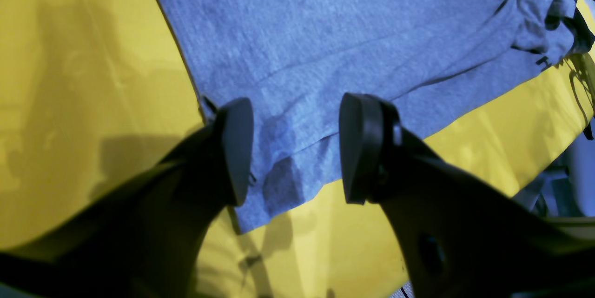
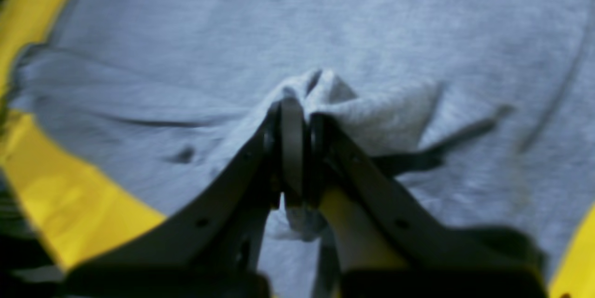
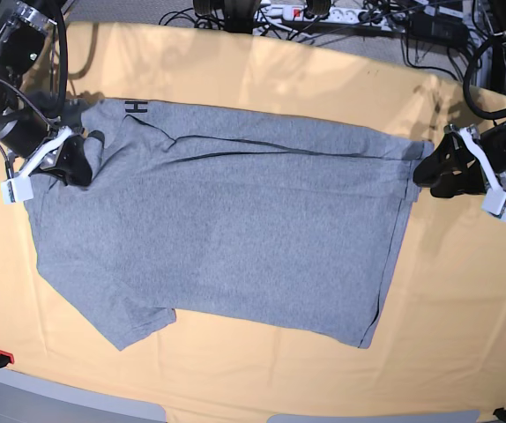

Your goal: Layout the t-shirt on the table in an organized manner, then fold the t-shirt properly

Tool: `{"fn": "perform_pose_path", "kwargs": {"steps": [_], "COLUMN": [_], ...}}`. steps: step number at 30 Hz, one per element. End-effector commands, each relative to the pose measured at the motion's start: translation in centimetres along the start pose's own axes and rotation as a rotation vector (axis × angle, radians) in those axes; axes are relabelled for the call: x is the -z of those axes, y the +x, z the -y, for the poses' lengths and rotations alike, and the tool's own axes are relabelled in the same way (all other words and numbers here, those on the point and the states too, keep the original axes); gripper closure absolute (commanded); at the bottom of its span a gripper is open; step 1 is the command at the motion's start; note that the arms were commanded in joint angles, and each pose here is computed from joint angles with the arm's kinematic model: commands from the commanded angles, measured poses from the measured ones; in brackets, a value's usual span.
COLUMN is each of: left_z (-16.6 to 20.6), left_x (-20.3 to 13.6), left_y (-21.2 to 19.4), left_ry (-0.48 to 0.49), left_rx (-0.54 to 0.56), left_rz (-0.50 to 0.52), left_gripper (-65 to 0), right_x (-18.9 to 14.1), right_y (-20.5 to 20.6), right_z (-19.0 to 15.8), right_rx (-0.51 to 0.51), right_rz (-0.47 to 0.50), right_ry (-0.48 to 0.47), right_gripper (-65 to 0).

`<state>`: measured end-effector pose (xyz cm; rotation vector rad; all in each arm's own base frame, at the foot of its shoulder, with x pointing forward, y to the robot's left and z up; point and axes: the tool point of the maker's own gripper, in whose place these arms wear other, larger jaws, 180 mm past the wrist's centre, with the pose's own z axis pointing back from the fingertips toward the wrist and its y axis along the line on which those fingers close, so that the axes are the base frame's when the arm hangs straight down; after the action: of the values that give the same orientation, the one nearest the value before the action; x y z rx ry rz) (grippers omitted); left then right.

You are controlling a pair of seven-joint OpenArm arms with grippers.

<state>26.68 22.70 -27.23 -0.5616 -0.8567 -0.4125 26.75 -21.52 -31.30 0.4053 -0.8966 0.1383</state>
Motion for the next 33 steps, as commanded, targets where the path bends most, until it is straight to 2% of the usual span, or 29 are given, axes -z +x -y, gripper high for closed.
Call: {"fn": "perform_pose_path", "kwargs": {"steps": [1,6,8,11,13,16,19,20,21,22,24,26,29,31,33], "left_z": [0.0,0.0,0.0,0.0,-0.1,-0.2,-0.2,-0.2,-0.2,-0.2,-0.2,-0.2,-0.3,-0.3,-0.4], "left_x": [-0.6,-0.6,-0.6,-0.6,-0.7,-0.7,-0.7,-0.7,-0.7,-0.7,-0.7,-0.7,-0.7,-0.8,-0.8], "left_y": [1.5,1.6,1.6,1.6,1.7,2.1,2.2,2.2,2.2,2.2,2.3,2.5,2.6,2.6,2.6], "left_ry": [-0.002,-0.003,-0.003,-0.001,0.001,0.003,0.003,0.003,0.003,0.003,0.003,0.004,0.006,0.007,0.008], "left_rx": [0.034,0.034,0.034,0.036,0.039,0.046,0.048,0.048,0.048,0.048,0.050,0.053,0.057,0.058,0.060], "left_rz": [0.037,0.038,0.038,0.037,0.038,0.046,0.048,0.048,0.048,0.048,0.051,0.054,0.054,0.051,0.046], "left_gripper": [-31.4,-31.4,-31.4,-31.4,-31.4,-31.4,-31.4,-31.4,-31.4,-31.4,-31.0,-30.6,-25.1,-22.1,-22.0], "right_x": [-0.3,-0.3,-0.4,-0.9,-1.3,-2.0,-2.9,-3.4,-3.9,-4.5,-5.6,-6.5,-7.4,-7.8,-8.1], "right_y": [1.6,1.6,1.7,1.9,1.9,1.5,2.3,2.7,3.2,3.7,4.1,4.4,3.5,1.9,0.0], "right_z": [0.3,1.5,2.2,4.5,5.7,6.2,5.4,5.0,4.6,4.4,4.1,4.0,3.8,3.2,2.8], "right_rx": [-0.034,-0.060,-0.069,-0.047,-0.024,-0.031,-0.090,-0.119,-0.146,-0.165,-0.196,-0.212,-0.183,-0.180,-0.175], "right_rz": [0.052,0.052,0.055,0.065,0.054,-0.003,-0.034,-0.035,-0.033,-0.030,-0.036,-0.029,-0.034,-0.072,-0.129], "right_ry": [-0.013,-0.079,-0.119,-0.248,-0.307,-0.319,-0.283,-0.269,-0.262,-0.263,-0.266,-0.265,-0.235,-0.194,-0.174], "right_gripper": [0.0,-0.4,-13.9,-34.5,-39.4,-39.2,-38.4,-35.6,-30.0,-21.2,0.0,0.0,0.0,0.0,0.0]}}
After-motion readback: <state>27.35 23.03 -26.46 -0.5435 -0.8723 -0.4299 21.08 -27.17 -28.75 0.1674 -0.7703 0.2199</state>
